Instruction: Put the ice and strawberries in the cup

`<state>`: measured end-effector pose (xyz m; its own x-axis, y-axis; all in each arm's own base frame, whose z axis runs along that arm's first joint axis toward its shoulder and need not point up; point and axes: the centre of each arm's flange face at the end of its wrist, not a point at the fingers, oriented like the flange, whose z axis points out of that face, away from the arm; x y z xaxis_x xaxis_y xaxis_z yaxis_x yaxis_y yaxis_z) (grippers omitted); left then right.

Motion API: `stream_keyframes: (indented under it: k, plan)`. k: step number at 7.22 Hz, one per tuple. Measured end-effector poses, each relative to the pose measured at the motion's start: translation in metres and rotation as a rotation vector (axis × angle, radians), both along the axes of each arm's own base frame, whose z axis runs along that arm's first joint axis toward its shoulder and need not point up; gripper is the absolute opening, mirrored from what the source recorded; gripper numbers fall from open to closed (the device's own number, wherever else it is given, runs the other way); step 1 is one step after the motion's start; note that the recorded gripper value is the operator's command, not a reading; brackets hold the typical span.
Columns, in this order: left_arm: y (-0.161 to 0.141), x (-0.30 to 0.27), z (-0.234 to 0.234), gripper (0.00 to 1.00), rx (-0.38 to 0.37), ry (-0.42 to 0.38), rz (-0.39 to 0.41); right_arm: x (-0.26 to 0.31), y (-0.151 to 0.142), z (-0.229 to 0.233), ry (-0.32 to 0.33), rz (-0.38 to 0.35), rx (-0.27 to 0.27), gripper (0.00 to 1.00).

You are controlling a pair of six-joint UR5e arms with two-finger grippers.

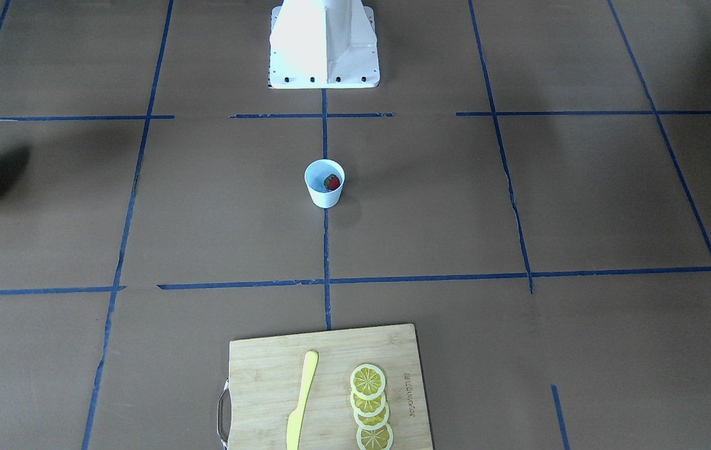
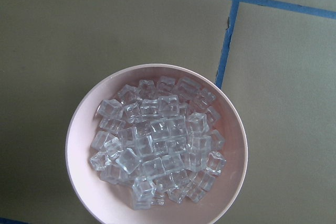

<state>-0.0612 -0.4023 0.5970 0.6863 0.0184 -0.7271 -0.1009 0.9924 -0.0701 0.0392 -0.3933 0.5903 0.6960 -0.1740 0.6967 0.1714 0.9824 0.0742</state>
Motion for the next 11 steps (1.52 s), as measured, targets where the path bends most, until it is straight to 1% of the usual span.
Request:
stream_keyframes:
  k: [2, 5, 9, 11]
  plan:
    - [-0.014, -0.001, 0.005, 1.00, -0.003, -0.005, 0.000, 0.001, 0.000, 0.006, 0.003, -0.003, -0.006, 1.00]
    - [-0.025, -0.001, 0.011, 1.00, -0.008, -0.003, 0.004, 0.002, -0.004, 0.005, 0.011, -0.001, 0.002, 1.00]
    - [-0.027, -0.001, 0.014, 1.00, -0.014, -0.010, 0.006, 0.003, -0.005, 0.006, 0.013, -0.002, 0.004, 1.00]
    - [-0.027, -0.001, 0.015, 1.00, -0.017, -0.011, 0.006, 0.004, -0.005, 0.005, 0.011, -0.009, 0.015, 1.00]
